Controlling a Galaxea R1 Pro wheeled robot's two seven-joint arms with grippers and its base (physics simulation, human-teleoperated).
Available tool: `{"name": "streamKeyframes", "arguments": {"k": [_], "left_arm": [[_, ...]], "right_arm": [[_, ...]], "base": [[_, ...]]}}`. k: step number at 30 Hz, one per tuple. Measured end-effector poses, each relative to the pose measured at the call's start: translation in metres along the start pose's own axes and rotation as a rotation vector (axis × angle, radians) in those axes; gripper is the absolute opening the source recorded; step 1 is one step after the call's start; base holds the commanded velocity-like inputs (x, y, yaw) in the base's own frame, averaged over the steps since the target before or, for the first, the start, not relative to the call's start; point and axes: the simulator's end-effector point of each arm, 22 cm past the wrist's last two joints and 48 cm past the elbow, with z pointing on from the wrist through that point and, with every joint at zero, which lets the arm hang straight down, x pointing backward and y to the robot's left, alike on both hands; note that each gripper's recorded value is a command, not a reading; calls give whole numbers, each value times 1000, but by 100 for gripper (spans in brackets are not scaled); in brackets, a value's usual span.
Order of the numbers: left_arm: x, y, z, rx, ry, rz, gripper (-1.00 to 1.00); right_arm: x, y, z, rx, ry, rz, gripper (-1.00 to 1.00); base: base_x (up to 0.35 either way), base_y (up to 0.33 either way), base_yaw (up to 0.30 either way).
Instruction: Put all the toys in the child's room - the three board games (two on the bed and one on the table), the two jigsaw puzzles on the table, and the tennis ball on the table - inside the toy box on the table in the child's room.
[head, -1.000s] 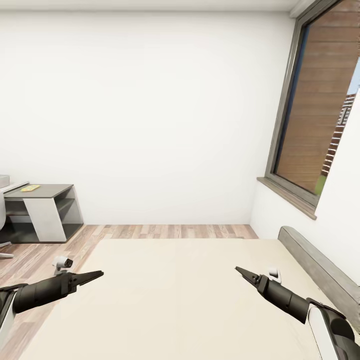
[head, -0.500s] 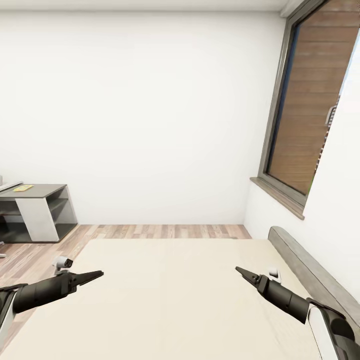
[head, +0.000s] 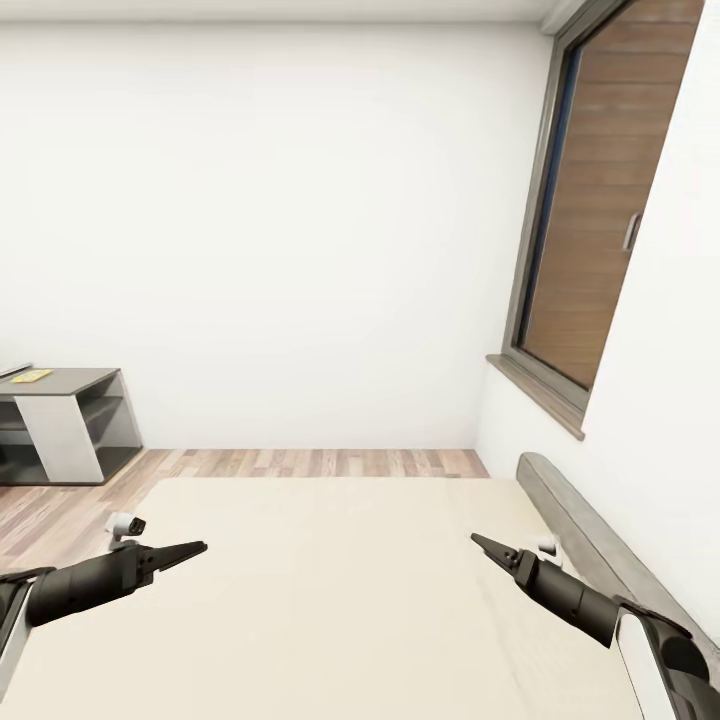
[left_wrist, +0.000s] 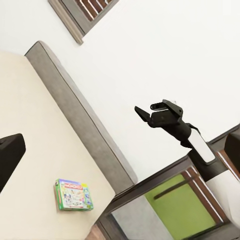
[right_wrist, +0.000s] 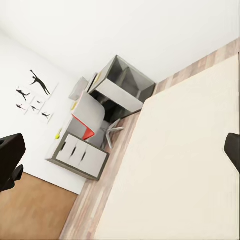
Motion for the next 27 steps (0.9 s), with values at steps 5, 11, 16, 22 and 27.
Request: {"name": "streamKeyframes", "arguments": {"k": [5,11,16,22,27], "left_arm": [[0,0,0,0,0,0,100],[0,0,0,0,0,0,100],[0,0,0,0,0,0,100],[0,0,-1,-2,-1,1,100],[-1,0,-1,-3,-1,1,100]], "right_arm": [[0,0,0,0,-1,0,100],[0,0,0,-1,-1,0,100],[0,0,0,-1,-2,0,100],[0,0,0,-1,-2,2,100],[0,-1,0,0,-1,3,100]], "base": [[0,-276,0],[0,-181,0],[0,-48,0],[0,-12,0],[0,-2,0]]}}
